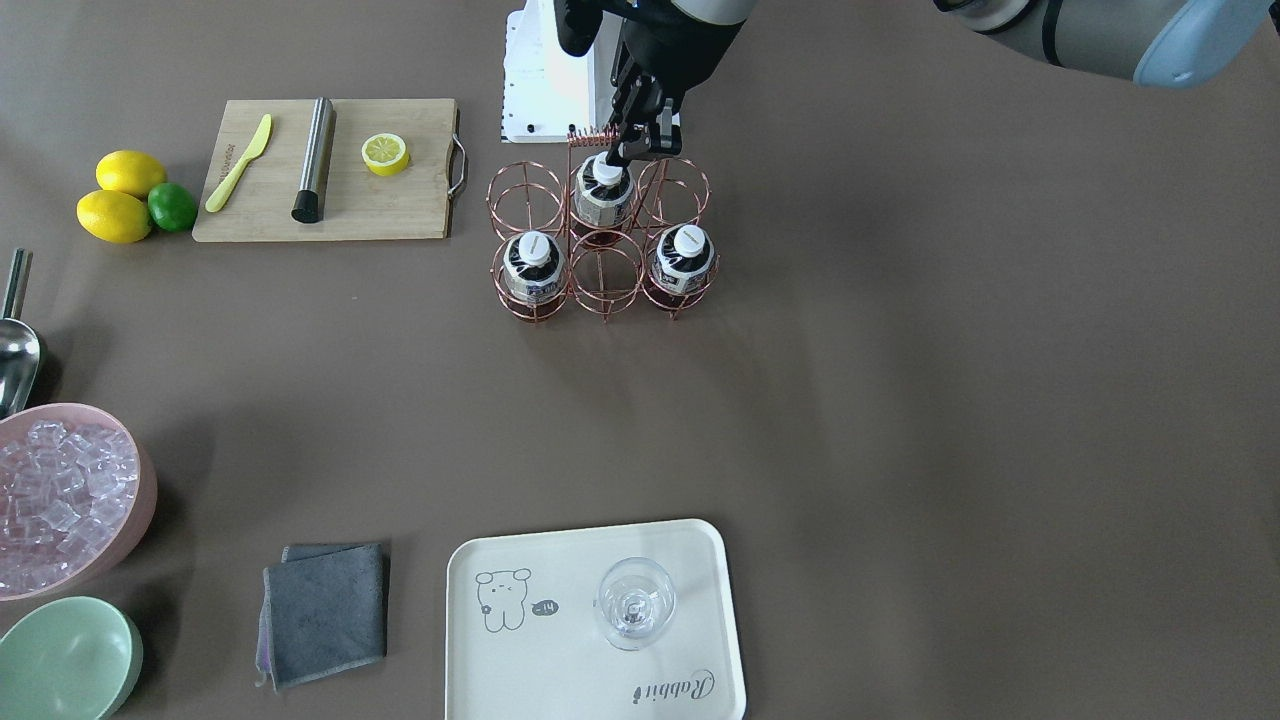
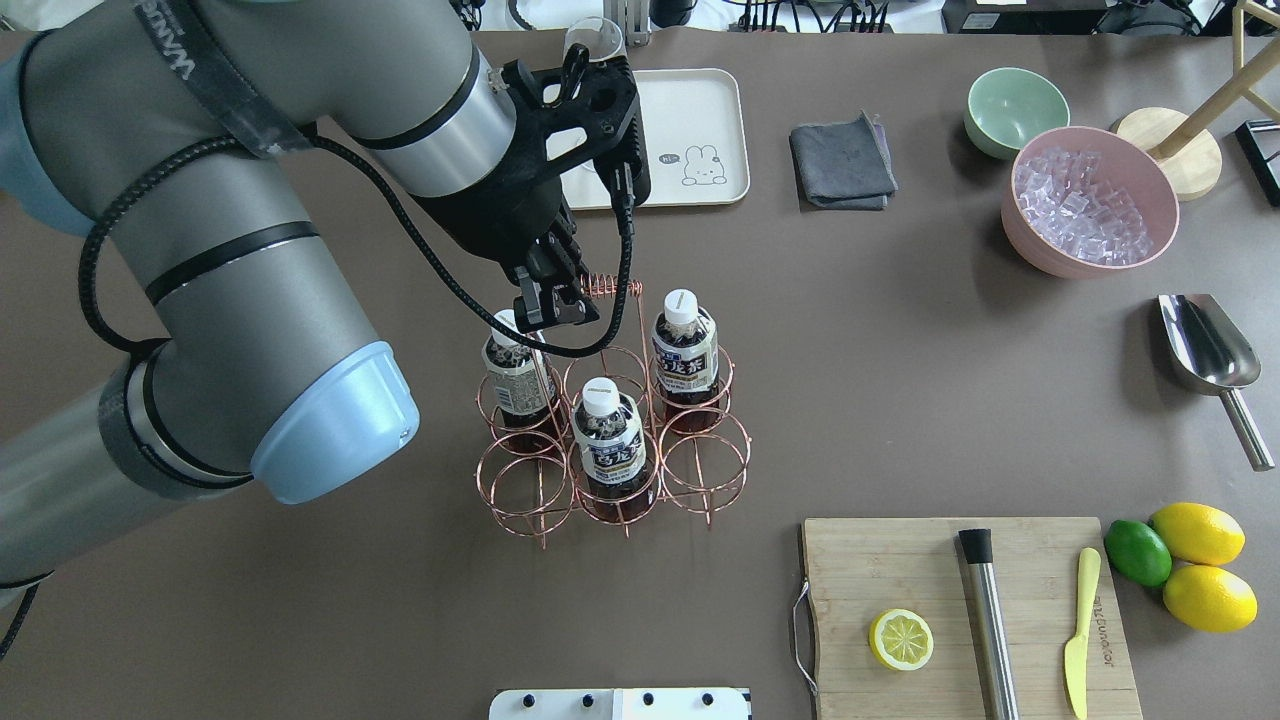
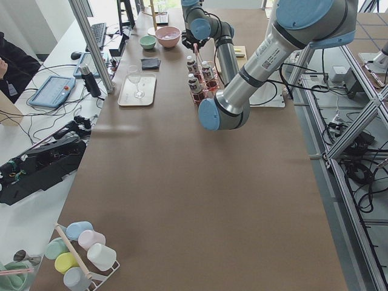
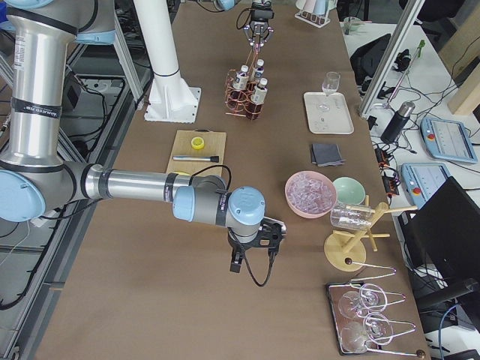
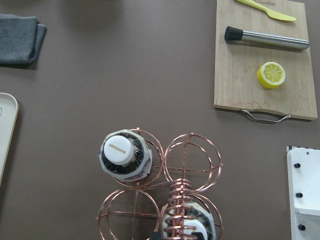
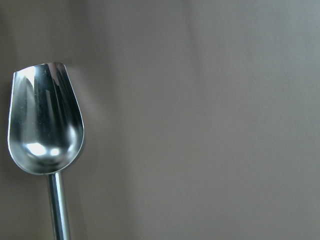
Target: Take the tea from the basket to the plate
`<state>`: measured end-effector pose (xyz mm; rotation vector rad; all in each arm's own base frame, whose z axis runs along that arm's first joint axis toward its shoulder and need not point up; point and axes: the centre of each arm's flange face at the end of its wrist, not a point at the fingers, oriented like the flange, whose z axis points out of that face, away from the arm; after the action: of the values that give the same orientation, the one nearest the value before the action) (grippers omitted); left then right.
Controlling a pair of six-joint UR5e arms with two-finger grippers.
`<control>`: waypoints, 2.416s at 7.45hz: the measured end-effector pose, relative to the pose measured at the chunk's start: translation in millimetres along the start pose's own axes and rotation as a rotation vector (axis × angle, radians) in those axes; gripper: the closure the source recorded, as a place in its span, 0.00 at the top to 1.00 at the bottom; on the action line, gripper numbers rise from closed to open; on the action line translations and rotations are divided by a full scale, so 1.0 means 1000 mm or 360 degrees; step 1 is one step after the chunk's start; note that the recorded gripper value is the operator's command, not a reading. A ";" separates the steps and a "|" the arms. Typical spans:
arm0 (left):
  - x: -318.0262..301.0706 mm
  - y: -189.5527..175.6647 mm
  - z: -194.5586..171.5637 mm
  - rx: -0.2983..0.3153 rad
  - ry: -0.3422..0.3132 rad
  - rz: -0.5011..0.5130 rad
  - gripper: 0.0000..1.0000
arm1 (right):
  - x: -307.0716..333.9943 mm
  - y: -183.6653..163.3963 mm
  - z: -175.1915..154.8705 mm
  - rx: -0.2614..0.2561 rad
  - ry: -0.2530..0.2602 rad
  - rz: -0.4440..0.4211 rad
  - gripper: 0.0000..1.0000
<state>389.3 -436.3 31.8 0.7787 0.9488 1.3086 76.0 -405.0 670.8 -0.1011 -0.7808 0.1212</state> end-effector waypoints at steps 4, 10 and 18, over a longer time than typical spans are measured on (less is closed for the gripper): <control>0.001 0.000 0.002 0.0000 0.0005 0.0002 0.00 | 0.000 0.001 0.000 -0.0007 -0.0006 0.0007 1.00; 0.000 0.004 0.004 -0.0008 0.0003 -0.0006 0.00 | -0.056 -0.004 -0.023 0.0038 -0.0166 -0.0101 1.00; 0.000 0.005 0.004 -0.0010 0.0003 -0.0005 0.00 | -0.459 -0.089 -0.047 -0.0085 -0.0140 0.0459 1.00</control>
<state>390.6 -435.7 38.0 0.7711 0.9470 1.3094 -207.2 -562.3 330.5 -0.2604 -0.8546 0.3804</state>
